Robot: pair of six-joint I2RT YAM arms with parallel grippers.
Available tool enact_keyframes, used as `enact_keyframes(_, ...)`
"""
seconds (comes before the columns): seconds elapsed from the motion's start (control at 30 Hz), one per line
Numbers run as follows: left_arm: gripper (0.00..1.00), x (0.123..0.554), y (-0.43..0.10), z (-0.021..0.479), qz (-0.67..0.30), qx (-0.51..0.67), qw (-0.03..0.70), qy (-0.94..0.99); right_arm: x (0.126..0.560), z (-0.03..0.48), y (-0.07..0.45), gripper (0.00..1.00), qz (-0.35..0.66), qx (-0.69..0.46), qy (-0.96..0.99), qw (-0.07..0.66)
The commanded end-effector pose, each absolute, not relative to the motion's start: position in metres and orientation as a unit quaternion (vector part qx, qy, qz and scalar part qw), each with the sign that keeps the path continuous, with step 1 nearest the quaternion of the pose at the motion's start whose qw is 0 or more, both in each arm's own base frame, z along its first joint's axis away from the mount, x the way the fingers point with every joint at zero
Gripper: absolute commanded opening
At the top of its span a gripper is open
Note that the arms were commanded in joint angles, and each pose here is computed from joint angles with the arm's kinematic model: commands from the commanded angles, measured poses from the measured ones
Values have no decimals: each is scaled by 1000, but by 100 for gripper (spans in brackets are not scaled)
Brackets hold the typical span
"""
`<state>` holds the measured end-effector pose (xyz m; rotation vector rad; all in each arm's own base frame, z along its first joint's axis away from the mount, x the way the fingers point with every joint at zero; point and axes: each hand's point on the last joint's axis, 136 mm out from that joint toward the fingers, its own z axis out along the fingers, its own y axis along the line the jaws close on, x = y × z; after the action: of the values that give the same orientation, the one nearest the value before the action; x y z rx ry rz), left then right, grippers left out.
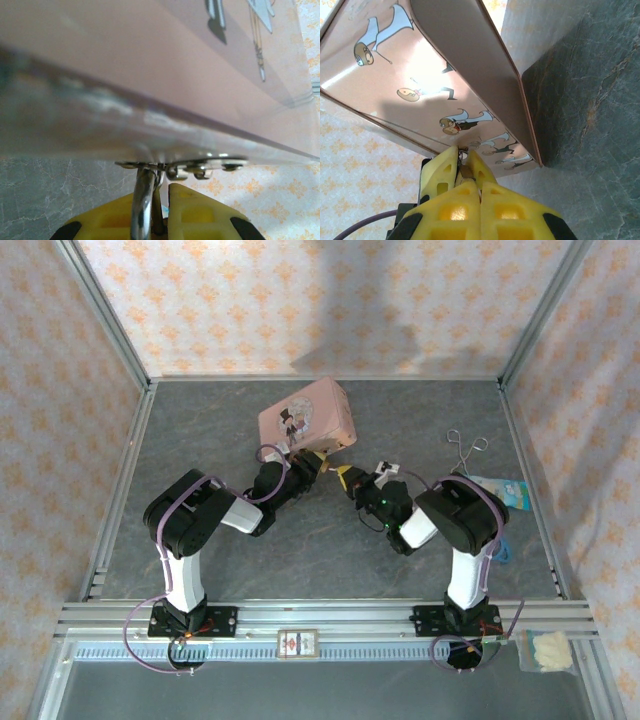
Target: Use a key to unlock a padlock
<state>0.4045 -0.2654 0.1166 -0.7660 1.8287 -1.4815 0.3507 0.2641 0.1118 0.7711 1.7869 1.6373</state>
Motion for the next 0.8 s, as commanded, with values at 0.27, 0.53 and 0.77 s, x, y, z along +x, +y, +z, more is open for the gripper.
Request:
enact_keyframes(0.27,0,394,-272,106,-572,-320,282,701,356,122,272,0,624,277,663,308)
enact_keyframes(0.53,0,394,-273,107,-574,-321,282,699,355,116,269,0,614,281,669,311)
enact_keyframes(0.77,0,393,-272,107,-574,-321,281,699,352,116,263,0,608,287,669,316)
